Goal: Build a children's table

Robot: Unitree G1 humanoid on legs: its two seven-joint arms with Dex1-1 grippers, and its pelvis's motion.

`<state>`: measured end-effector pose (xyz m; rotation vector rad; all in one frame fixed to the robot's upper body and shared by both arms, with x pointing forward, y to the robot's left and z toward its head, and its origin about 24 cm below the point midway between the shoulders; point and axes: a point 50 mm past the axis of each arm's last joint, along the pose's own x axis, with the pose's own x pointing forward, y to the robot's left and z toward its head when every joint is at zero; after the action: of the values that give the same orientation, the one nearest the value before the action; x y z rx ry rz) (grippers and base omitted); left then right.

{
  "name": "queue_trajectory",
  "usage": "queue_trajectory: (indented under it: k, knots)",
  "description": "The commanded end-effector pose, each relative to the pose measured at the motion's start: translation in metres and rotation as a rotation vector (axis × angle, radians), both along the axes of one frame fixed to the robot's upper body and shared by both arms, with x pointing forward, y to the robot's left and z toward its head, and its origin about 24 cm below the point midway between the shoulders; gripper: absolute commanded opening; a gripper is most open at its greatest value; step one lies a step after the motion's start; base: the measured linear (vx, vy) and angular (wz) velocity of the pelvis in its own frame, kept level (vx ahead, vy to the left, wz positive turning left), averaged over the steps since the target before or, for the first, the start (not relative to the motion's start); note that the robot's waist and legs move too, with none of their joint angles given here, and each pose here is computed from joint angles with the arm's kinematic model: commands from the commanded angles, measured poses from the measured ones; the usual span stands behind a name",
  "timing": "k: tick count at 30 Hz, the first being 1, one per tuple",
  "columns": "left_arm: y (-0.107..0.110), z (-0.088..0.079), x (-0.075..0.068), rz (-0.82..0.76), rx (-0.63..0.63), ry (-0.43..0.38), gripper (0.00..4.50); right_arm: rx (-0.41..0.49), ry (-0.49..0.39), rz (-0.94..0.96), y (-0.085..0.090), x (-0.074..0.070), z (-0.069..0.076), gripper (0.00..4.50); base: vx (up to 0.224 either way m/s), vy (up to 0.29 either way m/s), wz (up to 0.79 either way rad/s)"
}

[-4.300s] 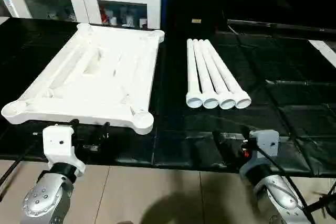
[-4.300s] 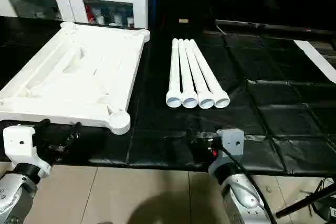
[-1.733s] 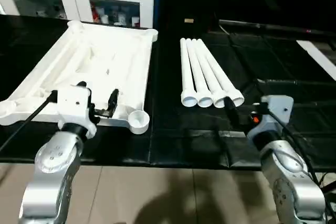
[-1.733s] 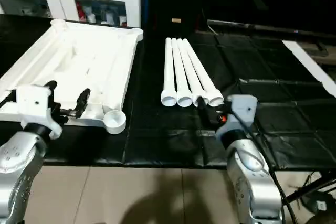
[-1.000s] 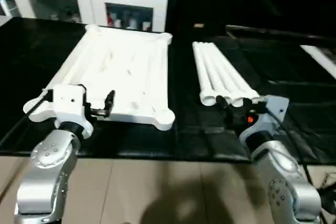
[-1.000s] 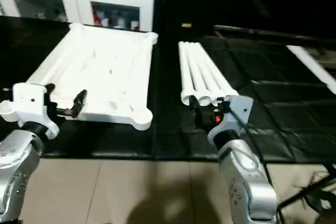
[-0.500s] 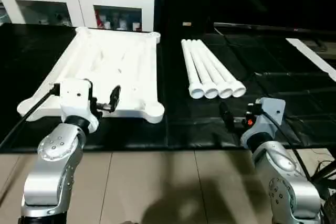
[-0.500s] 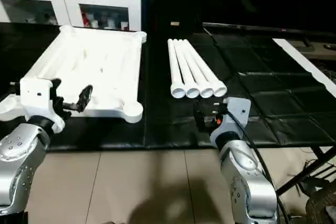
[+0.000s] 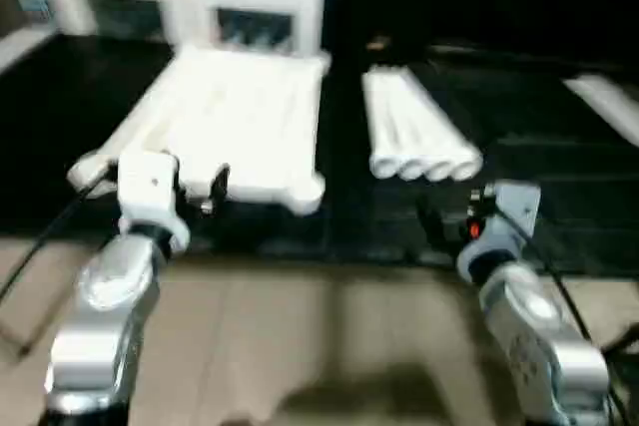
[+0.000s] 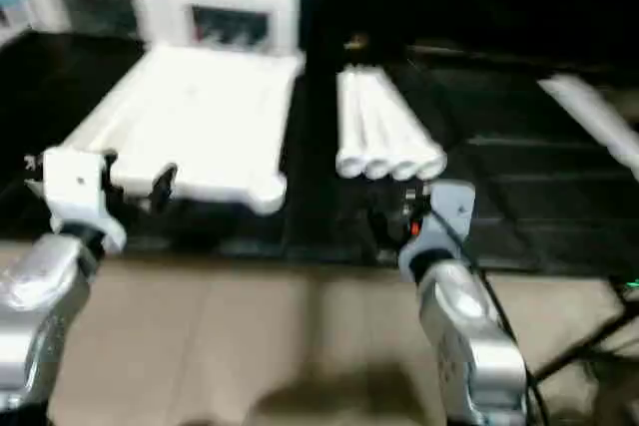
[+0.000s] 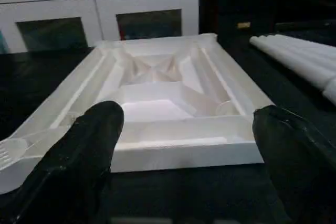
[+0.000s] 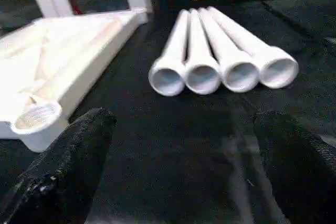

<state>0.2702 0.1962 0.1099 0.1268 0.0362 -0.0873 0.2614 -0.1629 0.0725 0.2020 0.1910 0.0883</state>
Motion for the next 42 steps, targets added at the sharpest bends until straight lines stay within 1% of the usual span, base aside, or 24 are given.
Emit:
queue_trajectory:
  k: [1,2,3,6,10,12,15,19,25,27,28,29,30,31,32,33,36,37,38,39,42]
  knots:
    - [-0.002,0.003,0.001,-0.016,-0.019,-0.007,4.46,-0.007,0.004,-0.003,-0.002,0.001,0.001,4.5,-0.053,0.002,-0.04]
    - [-0.002,0.003,0.001,-0.016,-0.019,-0.008,4.46,-0.009,0.004,-0.003,-0.002,0.001,0.001,4.5,-0.069,0.012,-0.12]
    - [-0.003,0.004,0.001,-0.026,-0.011,-0.018,4.46,-0.057,0.009,0.007,-0.002,0.001,0.001,4.5,0.0,0.0,0.0]
    - [-0.004,0.004,-0.001,-0.036,-0.007,-0.02,4.46,-0.047,0.008,0.017,-0.001,-0.001,0.0,4.5,-0.038,-0.004,-0.01]
    - [-0.005,0.004,-0.001,-0.037,0.0,-0.018,4.46,-0.067,0.007,0.02,0.0,-0.001,0.0,4.5,-0.028,-0.025,0.57]
    - [-0.005,0.004,-0.001,-0.038,-0.001,-0.018,4.46,-0.037,0.006,0.01,0.0,-0.001,0.0,4.5,0.048,-0.033,0.76]
    - [-0.005,0.004,-0.002,-0.039,0.0,-0.018,4.46,-0.046,0.006,0.005,-0.001,-0.001,0.0,4.5,0.049,0.032,0.13]
    - [-0.005,0.004,-0.001,-0.039,-0.002,-0.019,4.46,-0.052,0.005,0.006,-0.001,0.0,0.0,4.5,0.176,0.06,-0.1]
    - [-0.003,0.005,-0.001,-0.032,0.0,-0.024,4.46,-0.061,-0.001,0.014,0.001,0.001,0.001,4.5,0.297,0.005,0.05]
    - [-0.002,0.007,0.0,-0.03,0.005,-0.032,4.46,-0.072,-0.018,0.022,0.002,0.001,0.003,4.5,0.206,0.006,0.0]
    - [-0.003,0.011,0.0,-0.04,0.009,-0.056,4.46,-0.058,-0.051,0.031,0.004,0.001,0.008,4.5,0.258,0.009,-0.01]
    - [-0.004,0.017,0.0,-0.058,0.006,-0.093,4.46,-0.027,-0.107,0.037,0.005,0.001,0.016,4.5,0.347,0.063,-0.05]
    - [-0.006,0.023,0.0,-0.078,-0.009,-0.125,4.46,0.004,-0.143,0.035,0.005,0.001,0.022,4.5,0.225,0.069,-0.06]
    - [-0.009,0.028,-0.001,-0.108,-0.037,-0.156,4.46,0.017,-0.17,0.042,0.005,0.0,0.027,4.5,0.227,0.086,0.0]
    - [-0.009,0.028,-0.001,-0.108,-0.037,-0.156,4.46,0.017,-0.17,0.042,0.005,0.0,0.027,4.5,0.139,0.031,0.04]
    - [-0.013,0.036,-0.003,-0.151,-0.071,-0.198,4.46,0.028,-0.208,0.059,0.006,0.0,0.034,4.5,0.272,0.049,0.1]
    - [-0.015,0.039,-0.002,-0.171,-0.068,-0.196,4.46,0.031,-0.215,0.08,0.009,-0.001,0.037,4.5,0.219,0.014,0.08]
    - [-0.016,0.038,0.001,-0.167,-0.053,-0.189,4.46,-0.019,-0.192,0.08,0.008,0.0,0.033,4.5,0.0,0.0,0.0]
    - [-0.016,0.038,0.001,-0.167,-0.053,-0.189,4.46,-0.019,-0.192,0.08,0.008,0.0,0.033,4.5,0.054,-0.079,0.18]
    - [-0.014,0.03,0.004,-0.133,-0.039,-0.144,4.46,-0.019,-0.159,0.05,0.005,-0.001,0.026,4.5,-0.03,-0.053,0.18]
    - [-0.013,0.026,0.005,-0.12,-0.037,-0.123,4.46,-0.013,-0.145,0.039,0.004,-0.001,0.024,4.5,0.021,-0.079,0.01]
